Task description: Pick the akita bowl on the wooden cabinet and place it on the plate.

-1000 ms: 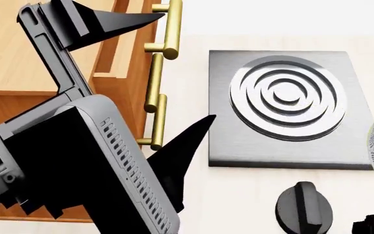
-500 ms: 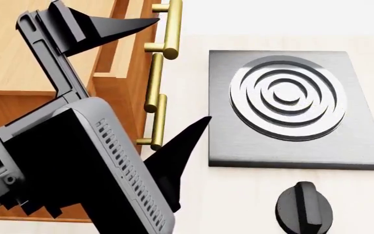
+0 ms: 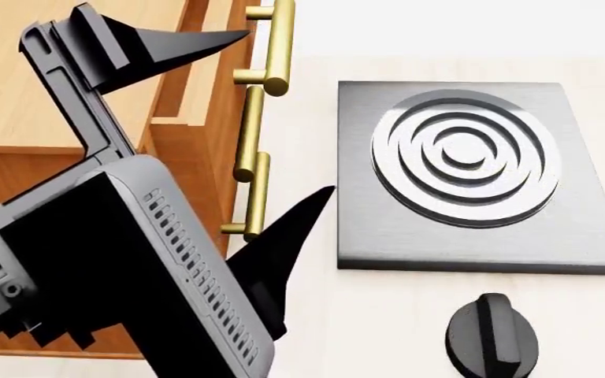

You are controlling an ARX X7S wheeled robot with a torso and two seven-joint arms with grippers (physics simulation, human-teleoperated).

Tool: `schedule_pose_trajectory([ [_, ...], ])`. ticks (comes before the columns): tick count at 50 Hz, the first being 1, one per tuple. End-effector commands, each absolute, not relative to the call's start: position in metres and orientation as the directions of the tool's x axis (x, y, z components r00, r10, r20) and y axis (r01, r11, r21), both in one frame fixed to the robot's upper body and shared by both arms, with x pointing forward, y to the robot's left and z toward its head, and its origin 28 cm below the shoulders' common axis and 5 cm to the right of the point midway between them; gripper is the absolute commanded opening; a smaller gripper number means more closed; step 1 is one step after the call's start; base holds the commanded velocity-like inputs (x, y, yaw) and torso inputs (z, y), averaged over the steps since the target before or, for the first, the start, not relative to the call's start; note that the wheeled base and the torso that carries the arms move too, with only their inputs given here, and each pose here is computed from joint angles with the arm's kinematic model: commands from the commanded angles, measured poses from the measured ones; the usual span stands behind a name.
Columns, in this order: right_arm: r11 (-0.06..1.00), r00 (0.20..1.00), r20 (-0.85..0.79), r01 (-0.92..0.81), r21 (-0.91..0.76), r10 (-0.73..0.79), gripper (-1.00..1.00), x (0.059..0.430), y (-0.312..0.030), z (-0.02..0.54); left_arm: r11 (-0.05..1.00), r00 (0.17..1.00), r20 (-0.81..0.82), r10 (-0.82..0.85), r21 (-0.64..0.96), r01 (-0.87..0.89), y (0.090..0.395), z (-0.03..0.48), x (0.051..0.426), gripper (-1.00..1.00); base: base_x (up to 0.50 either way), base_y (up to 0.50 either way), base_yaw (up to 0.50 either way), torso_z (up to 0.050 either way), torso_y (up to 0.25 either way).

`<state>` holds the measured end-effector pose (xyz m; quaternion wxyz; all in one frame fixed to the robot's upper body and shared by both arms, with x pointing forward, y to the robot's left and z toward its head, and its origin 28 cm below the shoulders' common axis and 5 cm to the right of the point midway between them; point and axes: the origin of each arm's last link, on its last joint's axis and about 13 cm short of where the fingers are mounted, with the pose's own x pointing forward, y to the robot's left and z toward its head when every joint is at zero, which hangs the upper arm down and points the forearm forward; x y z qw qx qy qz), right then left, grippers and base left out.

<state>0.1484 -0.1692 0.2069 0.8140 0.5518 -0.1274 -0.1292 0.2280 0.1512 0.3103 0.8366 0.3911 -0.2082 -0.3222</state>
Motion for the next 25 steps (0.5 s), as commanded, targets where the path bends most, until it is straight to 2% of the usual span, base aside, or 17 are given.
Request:
schedule_pose_trajectory([
  [1,0.25,0.93,0.049,0.047,0.967,-0.364,-1.0,0.152,-0.18,0.206,0.493,0.709,0.098,-0.698,0.784,0.377,0.153,0.308,0.229,1.0,0.0,0.0,0.0,0.0,0.0],
  [8,0.145,0.911,-0.056,0.125,0.981,-0.408,-1.0,0.156,-0.186,0.196,0.498,0.711,0.097,-0.697,0.779,0.382,0.153,0.306,0.23,1.0,0.0,0.0,0.0,0.0,0.0],
  [12,0.045,0.886,-0.146,0.184,0.982,-0.441,-1.0,0.154,-0.188,0.189,0.499,0.712,0.096,-0.696,0.778,0.383,0.153,0.304,0.23,1.0,0.0,0.0,0.0,0.002,0.0],
  [16,0.022,0.876,-0.182,0.214,0.977,-0.446,-1.0,0.152,-0.187,0.188,0.501,0.714,0.094,-0.694,0.775,0.385,0.154,0.303,0.231,1.0,0.0,0.0,0.0,0.0,0.002],
  [19,-0.039,0.857,-0.254,0.265,0.963,-0.448,-1.0,0.151,-0.189,0.184,0.502,0.715,0.095,-0.693,0.775,0.384,0.154,0.303,0.231,1.0,0.0,0.0,0.0,0.0,0.0],
  [25,-0.05,0.846,-0.28,0.29,0.956,-0.453,-1.0,0.15,-0.189,0.183,0.504,0.715,0.095,-0.693,0.774,0.385,0.154,0.302,0.231,1.0,0.0,0.0,0.0,0.0,0.0],
])
